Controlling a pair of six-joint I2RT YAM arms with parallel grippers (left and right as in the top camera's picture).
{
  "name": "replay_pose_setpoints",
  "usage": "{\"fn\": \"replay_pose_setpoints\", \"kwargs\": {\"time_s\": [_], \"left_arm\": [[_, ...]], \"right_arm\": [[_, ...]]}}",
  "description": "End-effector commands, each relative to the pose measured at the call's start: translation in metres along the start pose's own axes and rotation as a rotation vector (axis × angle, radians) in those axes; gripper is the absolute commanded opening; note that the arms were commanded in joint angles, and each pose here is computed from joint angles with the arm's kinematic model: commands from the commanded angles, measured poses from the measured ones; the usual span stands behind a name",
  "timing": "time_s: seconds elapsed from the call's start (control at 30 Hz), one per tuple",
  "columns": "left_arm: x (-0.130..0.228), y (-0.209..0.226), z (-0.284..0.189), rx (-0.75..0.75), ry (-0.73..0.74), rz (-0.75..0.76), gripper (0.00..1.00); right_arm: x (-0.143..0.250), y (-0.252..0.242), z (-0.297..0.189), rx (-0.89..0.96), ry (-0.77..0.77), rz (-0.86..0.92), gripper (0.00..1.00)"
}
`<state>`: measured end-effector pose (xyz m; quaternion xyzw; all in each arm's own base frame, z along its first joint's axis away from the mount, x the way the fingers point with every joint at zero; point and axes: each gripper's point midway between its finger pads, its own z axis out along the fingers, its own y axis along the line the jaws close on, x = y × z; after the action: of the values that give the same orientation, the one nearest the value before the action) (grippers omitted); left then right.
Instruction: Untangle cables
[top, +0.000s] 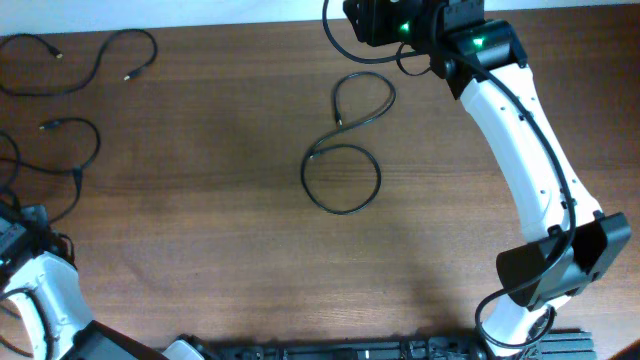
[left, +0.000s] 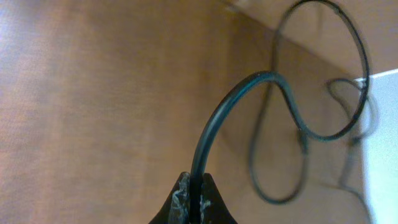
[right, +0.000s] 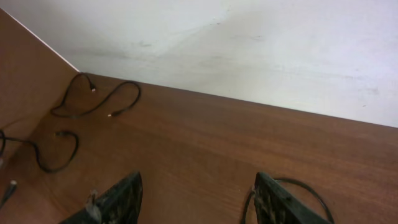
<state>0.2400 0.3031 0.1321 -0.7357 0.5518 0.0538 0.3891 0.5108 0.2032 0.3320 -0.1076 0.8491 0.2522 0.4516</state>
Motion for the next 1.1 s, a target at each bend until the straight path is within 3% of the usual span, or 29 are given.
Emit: {"fn": "replay_pose_setpoints", "kwargs": {"time_s": [0.0,0.27,0.33,0.4,0.5,0.63,0.8,0.9,1.0,1.07], "left_arm": [[0.010,-0.013,0.000,0.058,0.062,-0.150,0.00],[0.052,-0.013,0.045,0.068,0.235,-0.141,0.00],[0.050,-0.009,0.048,0.049,0.212,-0.139,0.01],[0.039,0.001,0.051,0.003,0.141,-0.041,0.00],[0.037,0.040,0.047,-0.174,0.105,0.039,0.00],[0.012,0.055,0.007,-0.263,0.017,0.106,0.00],[-0.038,0.033,-0.085,-0.114,-0.182,0.046,0.00],[-0.050,0.050,-0.106,-0.180,-0.259,0.048,0.00],[-0.035,0.050,-0.083,-0.199,-0.179,0.066,0.00],[-0.003,0.048,-0.047,-0.204,-0.023,0.061,0.00]], "right_arm": [[0.000,-0.003,0.000,0.011,-0.001,0.006,0.55],[0.000,-0.003,0.000,0.011,0.000,0.006,0.55],[0.000,-0.003,0.000,0.011,0.000,0.006,0.55],[0.000,-0.003,0.000,0.011,0.002,0.006,0.55],[0.000,-0.003,0.000,0.011,0.002,0.006,0.55],[0.000,-0.003,0.000,0.011,0.002,0.006,0.55],[0.000,-0.003,0.000,0.011,0.000,0.006,0.55],[0.000,-0.003,0.000,0.011,0.000,0.006,0.55],[0.000,-0.003,0.000,0.011,0.000,0.006,0.55],[0.000,-0.003,0.000,0.011,0.000,0.006,0.55]]}}
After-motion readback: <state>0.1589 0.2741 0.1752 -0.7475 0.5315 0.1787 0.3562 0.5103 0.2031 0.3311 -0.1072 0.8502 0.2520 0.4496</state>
